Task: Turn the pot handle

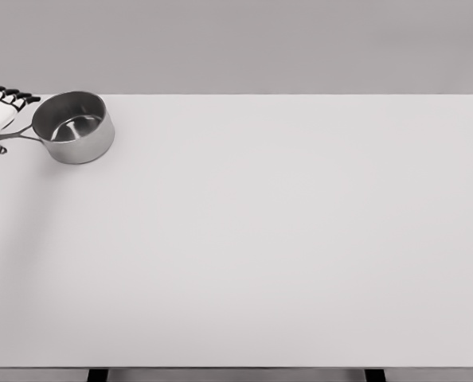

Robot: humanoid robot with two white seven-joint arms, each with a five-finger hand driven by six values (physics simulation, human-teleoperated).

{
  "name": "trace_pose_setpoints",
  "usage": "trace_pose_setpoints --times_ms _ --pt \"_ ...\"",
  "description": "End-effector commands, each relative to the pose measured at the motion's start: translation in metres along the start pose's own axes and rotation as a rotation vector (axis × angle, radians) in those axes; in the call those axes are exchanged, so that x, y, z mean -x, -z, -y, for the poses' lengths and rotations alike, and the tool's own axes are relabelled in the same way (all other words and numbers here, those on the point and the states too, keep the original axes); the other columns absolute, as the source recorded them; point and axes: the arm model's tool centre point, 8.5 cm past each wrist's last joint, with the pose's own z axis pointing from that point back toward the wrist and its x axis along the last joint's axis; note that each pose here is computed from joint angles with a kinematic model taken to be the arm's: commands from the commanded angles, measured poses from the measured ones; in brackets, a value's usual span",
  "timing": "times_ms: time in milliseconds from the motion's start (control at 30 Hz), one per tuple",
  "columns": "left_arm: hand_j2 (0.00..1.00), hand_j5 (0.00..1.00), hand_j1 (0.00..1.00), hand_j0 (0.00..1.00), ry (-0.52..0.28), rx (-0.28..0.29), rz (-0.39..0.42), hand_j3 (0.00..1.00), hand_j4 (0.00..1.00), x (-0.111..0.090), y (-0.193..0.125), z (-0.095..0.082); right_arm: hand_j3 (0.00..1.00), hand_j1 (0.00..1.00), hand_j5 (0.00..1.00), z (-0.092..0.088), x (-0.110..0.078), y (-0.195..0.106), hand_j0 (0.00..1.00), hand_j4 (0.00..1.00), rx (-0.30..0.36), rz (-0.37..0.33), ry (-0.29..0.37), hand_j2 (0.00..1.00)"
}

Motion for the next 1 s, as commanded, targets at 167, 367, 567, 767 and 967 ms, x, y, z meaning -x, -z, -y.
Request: trace_pose_setpoints --times_ms 167,367,567,767,967 --pt "1.00 1.00 1.00 1.00 -0.007 0.017 -0.007 1.00 1.00 0.000 0.002 0.007 1.00 1.00 1.00 0.000 0.000 0.000 1.00 1.00 0.000 0.000 0.001 1.00" --pt "1.00 1.00 1.00 1.00 -0.011 0.032 -0.015 1.00 1.00 0.002 0.007 0.009 1.00 1.00 1.00 0.000 0.000 0.000 1.00 1.00 0.000 0.000 0.001 1.00" --pt "1.00 1.00 1.00 1.00 -0.033 0.032 -0.036 1.00 1.00 0.011 0.009 0.005 1.00 1.00 1.00 0.000 0.000 0.000 1.00 1.00 0.000 0.000 -0.001 1.00" --pt "1.00 1.00 1.00 1.00 -0.027 0.035 -0.028 1.00 1.00 0.009 0.016 0.000 1.00 1.00 1.00 0.000 0.000 0.000 1.00 1.00 0.000 0.000 0.001 1.00" --pt "1.00 1.00 1.00 1.00 -0.023 0.034 -0.019 1.00 1.00 0.007 0.022 -0.005 1.00 1.00 1.00 0.000 0.000 0.000 1.00 1.00 0.000 0.000 0.001 1.00"
